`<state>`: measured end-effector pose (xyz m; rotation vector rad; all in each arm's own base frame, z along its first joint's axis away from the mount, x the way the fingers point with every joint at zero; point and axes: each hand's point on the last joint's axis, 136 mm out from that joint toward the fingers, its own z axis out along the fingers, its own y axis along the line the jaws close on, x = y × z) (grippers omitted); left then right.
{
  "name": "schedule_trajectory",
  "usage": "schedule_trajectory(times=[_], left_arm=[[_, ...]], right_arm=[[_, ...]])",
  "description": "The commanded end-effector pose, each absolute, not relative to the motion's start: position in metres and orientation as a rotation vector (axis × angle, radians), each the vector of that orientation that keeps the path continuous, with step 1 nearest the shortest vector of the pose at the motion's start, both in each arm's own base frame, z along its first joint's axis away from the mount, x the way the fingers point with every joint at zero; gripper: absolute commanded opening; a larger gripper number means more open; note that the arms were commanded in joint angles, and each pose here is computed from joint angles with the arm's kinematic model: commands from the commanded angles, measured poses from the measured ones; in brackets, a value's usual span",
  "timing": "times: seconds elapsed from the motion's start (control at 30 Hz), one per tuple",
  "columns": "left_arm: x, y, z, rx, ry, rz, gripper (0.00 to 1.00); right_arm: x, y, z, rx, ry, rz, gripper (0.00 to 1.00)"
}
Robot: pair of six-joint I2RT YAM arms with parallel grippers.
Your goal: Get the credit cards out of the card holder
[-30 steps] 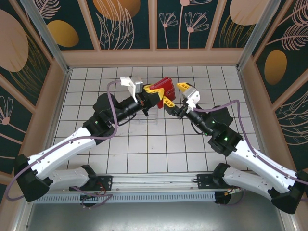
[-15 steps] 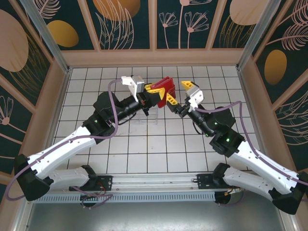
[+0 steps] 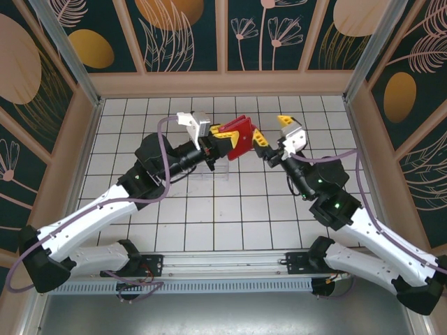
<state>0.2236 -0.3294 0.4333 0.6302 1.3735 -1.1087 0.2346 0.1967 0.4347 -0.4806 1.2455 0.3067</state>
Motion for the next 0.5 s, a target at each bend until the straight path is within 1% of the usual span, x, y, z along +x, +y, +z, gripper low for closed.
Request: schedule_trajectory(times=[0.0,0.1,0.2,0.33,0.4,0.47], left_arm=[[0.209,-0.322,0.459,0.650,1.290,-1.127,0.00],[0.210,-0.322,0.458,0.649,1.292,-1.122,0.00],[0.209,-0.321,0.459,0.653,1.289,-1.120,0.00],[0.203,-0.321,0.461,0.680,1.270,-1.124,0.00],[0.196,-0.320,0.464,0.714,1.242,-1.133,0.00],[0.184,-0.319,0.468,0.762,1.195,-1.153,0.00]], right_arm=[[0.233,0.166,0.462,-0.339,1.212,0.251,0.65],[0.231,0.162,0.463,-0.325,1.215,0.262,0.64],[0.225,0.163,0.464,-0.337,1.210,0.307,0.62],[0.196,0.179,0.473,-0.480,1.133,0.448,0.61],[0.181,0.188,0.474,-0.566,1.095,0.506,0.62],[0.172,0.195,0.473,-0.620,1.088,0.547,0.60]])
